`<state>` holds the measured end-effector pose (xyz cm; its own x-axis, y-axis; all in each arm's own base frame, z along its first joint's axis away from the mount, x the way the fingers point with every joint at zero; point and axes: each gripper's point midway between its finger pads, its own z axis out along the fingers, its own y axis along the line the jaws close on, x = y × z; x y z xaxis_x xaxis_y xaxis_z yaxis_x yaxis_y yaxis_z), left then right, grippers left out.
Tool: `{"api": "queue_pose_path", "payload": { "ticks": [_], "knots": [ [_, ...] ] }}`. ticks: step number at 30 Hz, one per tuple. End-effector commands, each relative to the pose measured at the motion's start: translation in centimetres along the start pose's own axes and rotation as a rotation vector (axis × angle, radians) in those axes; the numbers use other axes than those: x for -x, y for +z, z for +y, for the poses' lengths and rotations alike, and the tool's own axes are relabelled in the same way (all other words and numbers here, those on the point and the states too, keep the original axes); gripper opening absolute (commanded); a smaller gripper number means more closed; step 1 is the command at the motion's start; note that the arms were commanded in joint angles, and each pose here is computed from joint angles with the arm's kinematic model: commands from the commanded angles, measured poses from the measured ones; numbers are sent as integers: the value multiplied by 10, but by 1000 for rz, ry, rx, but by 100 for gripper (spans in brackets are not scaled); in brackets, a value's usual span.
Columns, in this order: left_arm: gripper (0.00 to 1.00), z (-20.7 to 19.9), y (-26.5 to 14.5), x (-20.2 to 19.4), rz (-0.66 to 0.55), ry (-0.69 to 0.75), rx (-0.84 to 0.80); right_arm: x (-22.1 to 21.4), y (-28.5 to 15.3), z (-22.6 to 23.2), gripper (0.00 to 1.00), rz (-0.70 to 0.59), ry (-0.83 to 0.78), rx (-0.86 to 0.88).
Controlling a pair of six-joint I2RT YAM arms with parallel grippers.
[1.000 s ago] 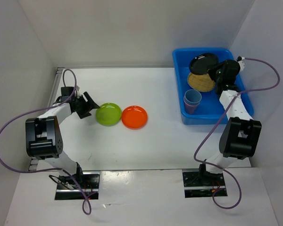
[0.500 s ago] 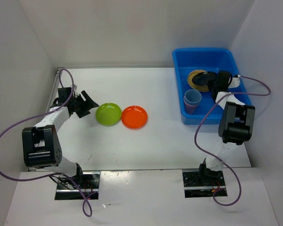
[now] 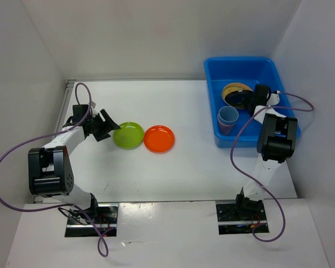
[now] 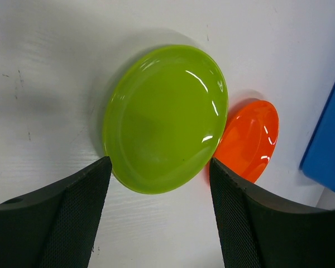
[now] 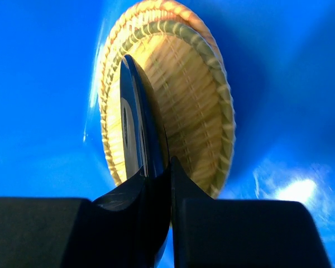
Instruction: Place the mixed dishes into the plastic bin
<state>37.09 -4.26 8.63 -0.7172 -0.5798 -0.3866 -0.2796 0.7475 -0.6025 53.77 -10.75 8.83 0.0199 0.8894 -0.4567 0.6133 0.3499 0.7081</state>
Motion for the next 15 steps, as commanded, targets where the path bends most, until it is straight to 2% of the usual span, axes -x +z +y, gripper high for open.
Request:
{"api": "queue_pose_path", "payload": {
  "ticks": [1,3,5,8,9,11,15],
  "knots": [
    [78,-1,2,-5,13,26,-16,15,7,21,3,-12,-25,18],
    [78,-2,2,-10,29,36,-13,14,13,21,3,-1,-27,-1],
    [78,-3,-2,-8,17,40,-10,11,15,15,10,16,-55,-30],
    [80,-2,-2,-12,29,36,-13,14,14,8,57,24,-78,-57],
    [83,-4,-2,-13,34,36,-21,16,14,10,77,24,-79,-57],
    [85,-3,-2,-15,42,32,-16,17,7,11,89,43,-111,-85],
    [87,-2,-5,-11,11,46,8,21,-6,3,92,78,-149,-148]
  ]
}}
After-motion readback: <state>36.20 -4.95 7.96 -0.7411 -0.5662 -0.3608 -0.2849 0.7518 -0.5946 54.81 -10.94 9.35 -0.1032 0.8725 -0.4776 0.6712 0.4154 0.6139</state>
